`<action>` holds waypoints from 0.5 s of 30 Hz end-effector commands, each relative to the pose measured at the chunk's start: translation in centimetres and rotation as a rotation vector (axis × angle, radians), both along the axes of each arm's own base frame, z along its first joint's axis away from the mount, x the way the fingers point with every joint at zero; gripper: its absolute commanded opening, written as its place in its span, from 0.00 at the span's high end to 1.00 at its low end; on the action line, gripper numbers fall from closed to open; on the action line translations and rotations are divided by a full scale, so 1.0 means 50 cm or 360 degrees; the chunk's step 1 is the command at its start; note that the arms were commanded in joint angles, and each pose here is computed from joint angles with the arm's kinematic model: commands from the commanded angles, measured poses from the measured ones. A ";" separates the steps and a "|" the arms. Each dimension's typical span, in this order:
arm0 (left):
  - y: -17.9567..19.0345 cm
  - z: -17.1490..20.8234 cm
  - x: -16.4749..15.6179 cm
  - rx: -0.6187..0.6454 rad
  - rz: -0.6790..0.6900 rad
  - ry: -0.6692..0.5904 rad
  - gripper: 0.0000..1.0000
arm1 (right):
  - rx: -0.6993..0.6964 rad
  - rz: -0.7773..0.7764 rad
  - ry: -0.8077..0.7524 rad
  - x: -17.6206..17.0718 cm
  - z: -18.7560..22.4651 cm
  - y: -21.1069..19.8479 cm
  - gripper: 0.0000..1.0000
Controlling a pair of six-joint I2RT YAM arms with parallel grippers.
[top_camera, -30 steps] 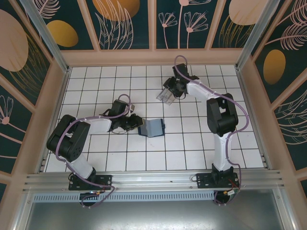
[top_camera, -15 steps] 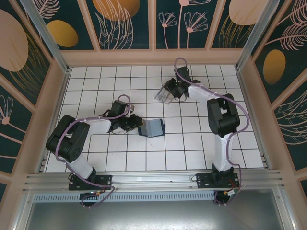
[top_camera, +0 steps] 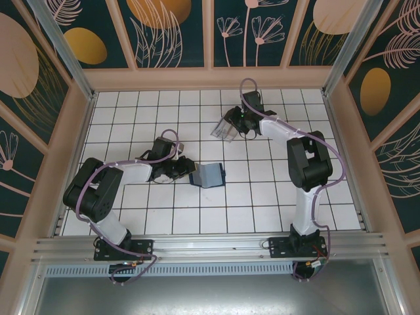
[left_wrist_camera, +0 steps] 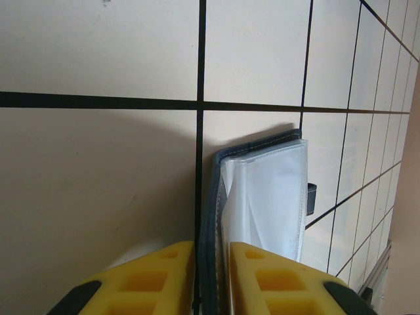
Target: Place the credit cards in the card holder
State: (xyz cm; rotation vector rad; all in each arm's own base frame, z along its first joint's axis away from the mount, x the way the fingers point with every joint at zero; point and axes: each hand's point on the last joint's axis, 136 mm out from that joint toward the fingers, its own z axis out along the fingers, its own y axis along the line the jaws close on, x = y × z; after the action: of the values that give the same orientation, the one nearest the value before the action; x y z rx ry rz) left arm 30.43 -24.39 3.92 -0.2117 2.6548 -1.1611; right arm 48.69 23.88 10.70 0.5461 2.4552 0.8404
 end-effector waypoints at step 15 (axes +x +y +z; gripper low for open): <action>-0.005 0.007 0.002 -0.0016 -0.0017 -0.0004 0.77 | -0.0014 -0.0012 0.0107 0.005 -0.038 0.010 0.48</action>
State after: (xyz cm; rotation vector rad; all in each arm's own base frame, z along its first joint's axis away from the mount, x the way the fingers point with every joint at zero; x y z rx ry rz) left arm 30.43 -24.39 3.93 -0.2110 2.6548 -1.1615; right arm 48.76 23.85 9.96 0.5900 2.4898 0.8188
